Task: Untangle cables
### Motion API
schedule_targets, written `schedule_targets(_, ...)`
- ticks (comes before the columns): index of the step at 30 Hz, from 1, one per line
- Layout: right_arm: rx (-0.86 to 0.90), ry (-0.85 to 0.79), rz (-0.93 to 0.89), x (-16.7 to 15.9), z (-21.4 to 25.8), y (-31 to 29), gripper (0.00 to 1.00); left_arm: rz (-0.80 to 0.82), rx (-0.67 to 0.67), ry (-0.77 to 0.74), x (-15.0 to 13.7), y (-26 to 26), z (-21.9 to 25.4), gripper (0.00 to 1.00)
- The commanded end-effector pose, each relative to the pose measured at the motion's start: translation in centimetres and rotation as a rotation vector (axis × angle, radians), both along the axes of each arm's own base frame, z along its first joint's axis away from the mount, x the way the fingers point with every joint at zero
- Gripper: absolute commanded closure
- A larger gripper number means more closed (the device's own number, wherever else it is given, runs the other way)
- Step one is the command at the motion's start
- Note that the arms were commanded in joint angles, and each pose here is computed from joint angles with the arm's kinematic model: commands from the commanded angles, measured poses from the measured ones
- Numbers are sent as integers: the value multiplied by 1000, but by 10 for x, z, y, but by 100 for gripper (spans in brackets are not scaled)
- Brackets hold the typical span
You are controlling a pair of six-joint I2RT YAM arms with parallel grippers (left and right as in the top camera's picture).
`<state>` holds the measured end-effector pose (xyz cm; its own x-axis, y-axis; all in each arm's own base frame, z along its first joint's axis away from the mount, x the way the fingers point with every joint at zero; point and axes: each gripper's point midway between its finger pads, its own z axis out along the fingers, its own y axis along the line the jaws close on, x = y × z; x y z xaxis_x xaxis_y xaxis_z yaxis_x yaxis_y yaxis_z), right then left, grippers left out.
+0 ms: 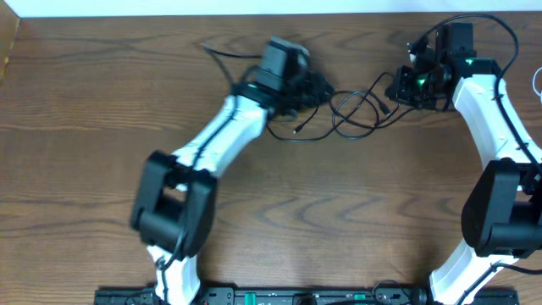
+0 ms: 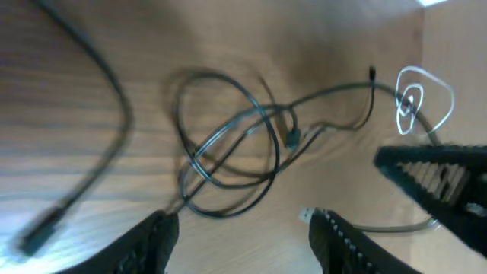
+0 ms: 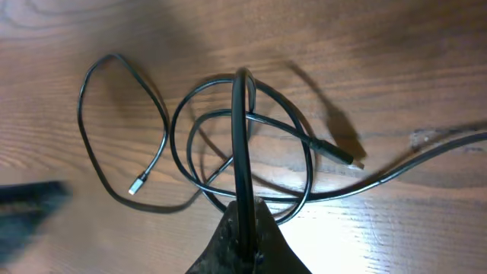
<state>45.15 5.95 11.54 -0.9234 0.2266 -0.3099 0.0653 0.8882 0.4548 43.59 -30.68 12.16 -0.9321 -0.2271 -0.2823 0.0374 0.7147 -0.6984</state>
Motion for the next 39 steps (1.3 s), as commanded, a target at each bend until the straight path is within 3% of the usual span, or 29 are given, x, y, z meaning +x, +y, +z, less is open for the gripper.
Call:
schedule_targets(1, -11, -7, 10, -1, 2, -2, 99, 40, -51, 57, 5, -34, -37, 40)
schedule_targets(9, -12, -2, 14, -3, 2, -2, 99, 105, -12, 88, 6, -50, -86, 48)
schedule_targets(14, -12, -1, 15, -3, 2, -2, 99, 147, 38, 52, 10, -49, -90, 49)
schedule_targets(28, -12, 4, 15, -4, 1, -2, 99, 163, 148, 68, -6, -47, -111, 66)
schedule_targets(37, -11, 9, 15, -5, 1, -1, 99, 219, 234, 59, -1, -31, -130, 67)
schedule_targets(39, -11, 9, 15, -5, 1, -1, 99, 223, 269, 67, -3, -25, -140, 74)
